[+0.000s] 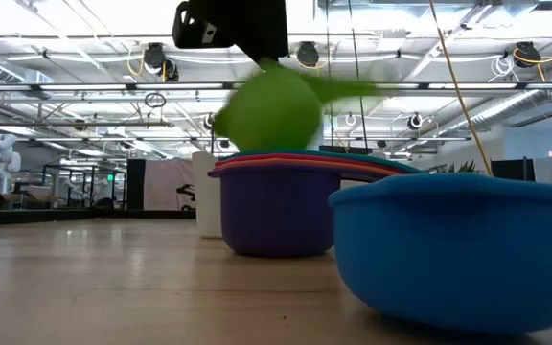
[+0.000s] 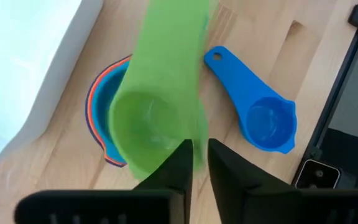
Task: Nest measuring cups in basket
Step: Stack the green measuring cup on top of the stacked measuring cups
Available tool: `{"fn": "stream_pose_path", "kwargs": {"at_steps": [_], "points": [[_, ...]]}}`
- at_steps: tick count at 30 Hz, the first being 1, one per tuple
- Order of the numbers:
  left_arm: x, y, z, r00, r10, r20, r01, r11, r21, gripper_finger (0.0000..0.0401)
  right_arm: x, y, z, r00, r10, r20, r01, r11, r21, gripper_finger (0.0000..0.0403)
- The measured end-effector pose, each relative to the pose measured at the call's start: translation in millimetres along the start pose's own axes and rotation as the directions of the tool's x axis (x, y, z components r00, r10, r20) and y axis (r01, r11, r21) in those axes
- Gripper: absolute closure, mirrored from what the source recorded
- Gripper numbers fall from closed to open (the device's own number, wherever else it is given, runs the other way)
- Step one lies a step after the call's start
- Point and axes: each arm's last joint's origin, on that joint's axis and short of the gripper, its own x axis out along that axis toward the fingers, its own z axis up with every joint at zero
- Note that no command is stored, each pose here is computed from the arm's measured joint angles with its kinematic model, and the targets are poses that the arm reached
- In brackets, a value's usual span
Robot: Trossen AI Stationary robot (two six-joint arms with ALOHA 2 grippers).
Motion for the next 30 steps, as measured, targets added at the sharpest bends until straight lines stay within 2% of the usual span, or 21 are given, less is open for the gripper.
{"fn": "stream_pose_path", "kwargs": {"at_steps": [11, 21, 30], "points": [[0.4, 3.8, 8.0, 1.000, -0.014, 0.024, 0.014, 1.000, 0.011, 0.0297, 0.0, 0.0, 0.0, 1.000, 0.000, 0.000, 0.000, 1.000, -0.001, 0.0264], [0.1, 0.0, 6.0, 0.999, -0.028, 0.031, 0.020, 0.974, 0.227, 0.0288, 0.0, -0.1, 0.0, 1.000, 0.001, 0.000, -0.001, 1.000, 0.012, 0.0264], [0.5, 3.2, 5.5, 0.998, 0.034, 0.059, -0.050, 0.956, 0.288, 0.0288, 4.2, -0.6, 0.9, 0.999, -0.007, 0.033, 0.006, 1.000, 0.028, 0.0264]]}}
